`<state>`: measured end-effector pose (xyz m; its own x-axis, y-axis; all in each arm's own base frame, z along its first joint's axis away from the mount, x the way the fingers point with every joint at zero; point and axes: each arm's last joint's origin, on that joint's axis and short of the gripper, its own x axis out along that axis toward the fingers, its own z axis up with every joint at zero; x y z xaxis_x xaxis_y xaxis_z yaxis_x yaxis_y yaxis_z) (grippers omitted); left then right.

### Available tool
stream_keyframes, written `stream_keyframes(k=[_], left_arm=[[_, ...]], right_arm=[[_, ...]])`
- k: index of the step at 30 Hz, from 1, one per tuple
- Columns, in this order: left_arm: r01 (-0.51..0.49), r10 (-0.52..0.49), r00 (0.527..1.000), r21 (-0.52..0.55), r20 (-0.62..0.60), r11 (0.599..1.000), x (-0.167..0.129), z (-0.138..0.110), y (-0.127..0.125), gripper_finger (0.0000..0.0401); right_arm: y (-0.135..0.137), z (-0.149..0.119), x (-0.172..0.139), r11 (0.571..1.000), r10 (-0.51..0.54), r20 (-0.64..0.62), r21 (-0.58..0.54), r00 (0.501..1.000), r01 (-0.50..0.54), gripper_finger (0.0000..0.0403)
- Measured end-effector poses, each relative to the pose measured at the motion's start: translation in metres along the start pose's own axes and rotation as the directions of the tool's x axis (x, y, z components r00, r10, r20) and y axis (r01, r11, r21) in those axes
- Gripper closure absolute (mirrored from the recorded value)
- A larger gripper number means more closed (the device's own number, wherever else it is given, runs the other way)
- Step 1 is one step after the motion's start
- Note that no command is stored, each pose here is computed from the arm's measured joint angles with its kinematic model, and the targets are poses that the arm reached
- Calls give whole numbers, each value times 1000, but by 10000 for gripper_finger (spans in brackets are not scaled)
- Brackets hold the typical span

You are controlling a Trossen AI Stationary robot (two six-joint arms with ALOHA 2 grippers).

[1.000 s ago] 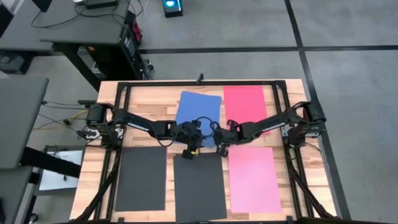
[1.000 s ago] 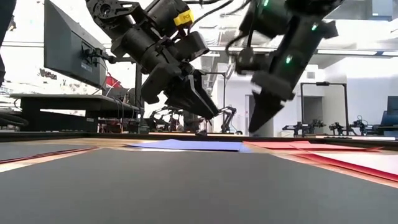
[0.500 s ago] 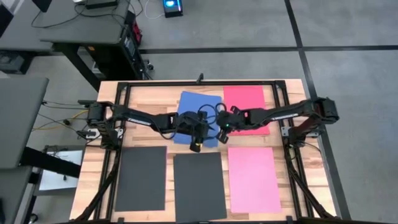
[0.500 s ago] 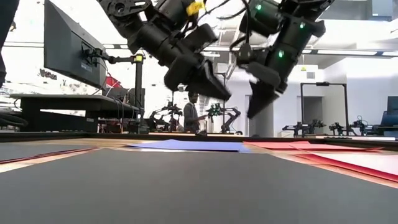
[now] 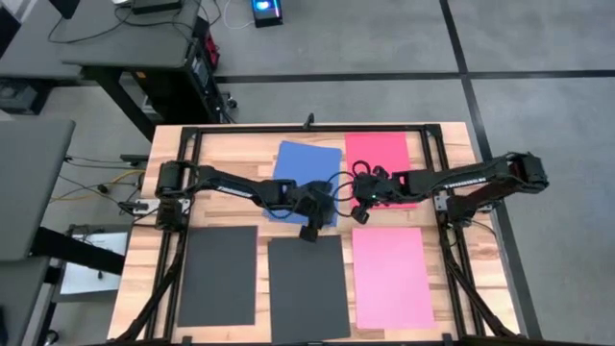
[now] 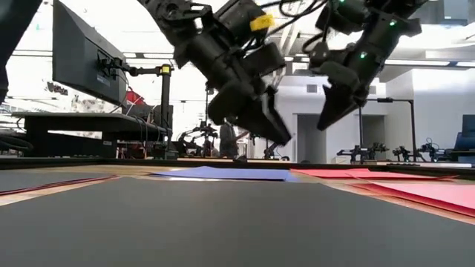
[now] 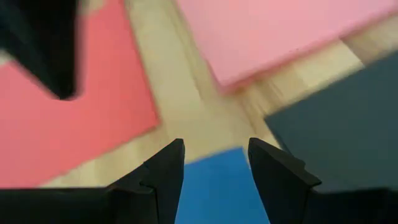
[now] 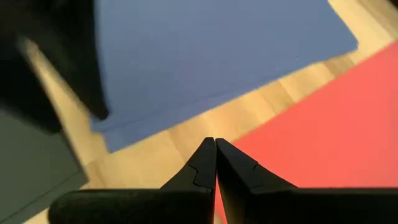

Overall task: Organize paper
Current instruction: Stack the blue paper on top of the blue paper

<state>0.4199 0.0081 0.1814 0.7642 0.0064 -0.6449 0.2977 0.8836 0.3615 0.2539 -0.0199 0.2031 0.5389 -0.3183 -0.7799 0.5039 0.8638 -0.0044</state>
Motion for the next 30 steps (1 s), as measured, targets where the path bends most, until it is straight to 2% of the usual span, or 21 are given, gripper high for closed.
stream_keyframes(k=[8,17,20,23,30], left_arm=[[1,-2,1000,-37,-22,999,-10,9,7,239],[52,-66,982,-82,-175,995,-11,-5,-1,239],[64,-78,977,-77,-196,995,-10,-7,-4,239],[82,-94,970,-58,-224,995,-3,-14,-10,239],[90,-102,967,-60,-232,994,3,-17,-14,239]], right_arm=[[4,1,0,999,34,56,-19,998,-33,403],[6,1,6,990,34,49,-141,998,-27,403],[6,1,7,994,33,48,-109,998,-27,403],[7,-2,14,998,20,16,-53,1000,-19,403],[13,-16,49,996,-22,-113,-86,993,12,403]])
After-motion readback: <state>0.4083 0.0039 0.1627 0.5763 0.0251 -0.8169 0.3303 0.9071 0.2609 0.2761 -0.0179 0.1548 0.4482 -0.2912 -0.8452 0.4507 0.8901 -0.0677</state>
